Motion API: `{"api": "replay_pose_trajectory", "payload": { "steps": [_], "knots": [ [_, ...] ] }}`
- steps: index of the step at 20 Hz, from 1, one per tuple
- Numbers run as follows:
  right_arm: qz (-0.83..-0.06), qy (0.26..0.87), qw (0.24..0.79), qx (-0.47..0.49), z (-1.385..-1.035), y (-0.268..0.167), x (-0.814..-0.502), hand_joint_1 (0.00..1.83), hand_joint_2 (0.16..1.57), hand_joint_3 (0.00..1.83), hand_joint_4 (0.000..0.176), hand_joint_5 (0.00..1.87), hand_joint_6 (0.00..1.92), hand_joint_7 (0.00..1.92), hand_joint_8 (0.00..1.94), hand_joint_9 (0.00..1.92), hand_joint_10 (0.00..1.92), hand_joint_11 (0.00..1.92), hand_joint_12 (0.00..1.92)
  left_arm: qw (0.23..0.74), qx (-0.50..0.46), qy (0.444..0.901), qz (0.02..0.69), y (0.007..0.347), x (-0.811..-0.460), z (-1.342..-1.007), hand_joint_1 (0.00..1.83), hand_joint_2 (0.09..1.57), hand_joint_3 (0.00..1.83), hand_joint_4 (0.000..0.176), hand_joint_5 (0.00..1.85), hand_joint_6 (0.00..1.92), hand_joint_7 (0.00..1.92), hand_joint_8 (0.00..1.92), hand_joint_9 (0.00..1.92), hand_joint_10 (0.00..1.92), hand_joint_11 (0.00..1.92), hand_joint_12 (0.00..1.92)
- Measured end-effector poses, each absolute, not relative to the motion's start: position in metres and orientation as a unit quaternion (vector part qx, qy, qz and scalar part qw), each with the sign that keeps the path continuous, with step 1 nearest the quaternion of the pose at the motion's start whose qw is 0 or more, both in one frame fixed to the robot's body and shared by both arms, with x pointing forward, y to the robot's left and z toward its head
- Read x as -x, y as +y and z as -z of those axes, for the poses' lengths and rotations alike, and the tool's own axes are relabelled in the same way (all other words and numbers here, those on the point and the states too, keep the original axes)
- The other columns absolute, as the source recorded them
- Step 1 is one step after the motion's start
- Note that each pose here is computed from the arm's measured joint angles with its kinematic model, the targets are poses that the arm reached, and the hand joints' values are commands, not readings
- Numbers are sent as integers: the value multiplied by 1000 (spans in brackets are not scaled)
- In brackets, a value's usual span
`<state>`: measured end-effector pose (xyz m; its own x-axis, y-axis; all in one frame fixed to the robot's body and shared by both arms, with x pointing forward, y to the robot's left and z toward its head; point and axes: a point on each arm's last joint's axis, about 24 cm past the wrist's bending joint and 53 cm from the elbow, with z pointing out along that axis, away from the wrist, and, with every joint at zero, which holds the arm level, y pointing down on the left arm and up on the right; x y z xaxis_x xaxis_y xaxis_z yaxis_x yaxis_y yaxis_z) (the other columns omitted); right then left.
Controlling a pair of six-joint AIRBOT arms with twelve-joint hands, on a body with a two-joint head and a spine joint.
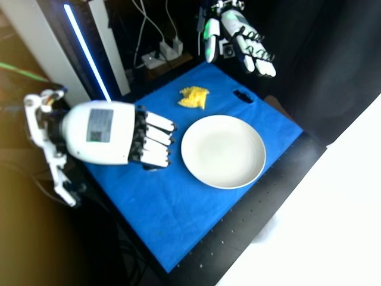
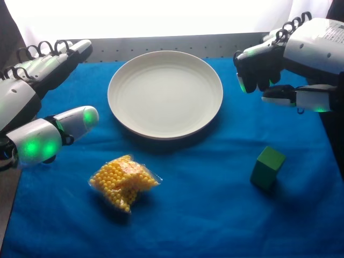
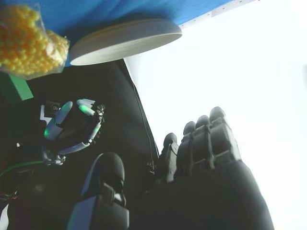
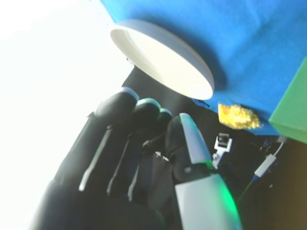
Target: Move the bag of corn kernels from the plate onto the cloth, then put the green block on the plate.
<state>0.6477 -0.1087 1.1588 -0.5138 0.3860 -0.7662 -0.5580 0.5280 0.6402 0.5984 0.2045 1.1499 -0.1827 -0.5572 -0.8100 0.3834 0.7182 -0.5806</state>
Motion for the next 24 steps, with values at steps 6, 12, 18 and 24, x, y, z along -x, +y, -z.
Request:
{"api": "replay_pose_trajectory", "payload": {
  "steps": [6, 12, 18, 24],
  "knots": [
    [-475, 723, 486, 124, -1182, -118, -597, 836, 1078, 0, 89, 0, 2, 32, 29, 0, 168, 0, 1360, 634, 70, 678, 365, 209, -594, -1146, 139, 1323, 2, 133, 14, 3, 0, 0, 0, 0, 0, 0],
    [-490, 759, 397, 165, -1150, -103, -560, 866, 1007, 0, 0, 16, 6, 42, 4, 138, 81, 0, 1416, 638, 84, 677, 356, 219, -593, -1144, 142, 1323, 0, 125, 14, 1, 0, 0, 0, 0, 0, 0],
    [-488, 776, 354, 184, -1121, -84, -552, 921, 1027, 6, 0, 127, 31, 125, 12, 213, 124, 0, 1297, 640, 85, 674, 358, 219, -593, -1146, 155, 1330, 2, 121, 7, 1, 0, 0, 0, 0, 0, 0],
    [-438, 804, 360, 178, -1097, -94, -568, 862, 1131, 4, 0, 209, 10, 226, 3, 206, 479, 0, 1441, 642, 85, 673, 358, 219, -592, -1146, 166, 1342, 2, 101, 18, 6, 0, 0, 0, 0, 13, 6]
  ]
}}
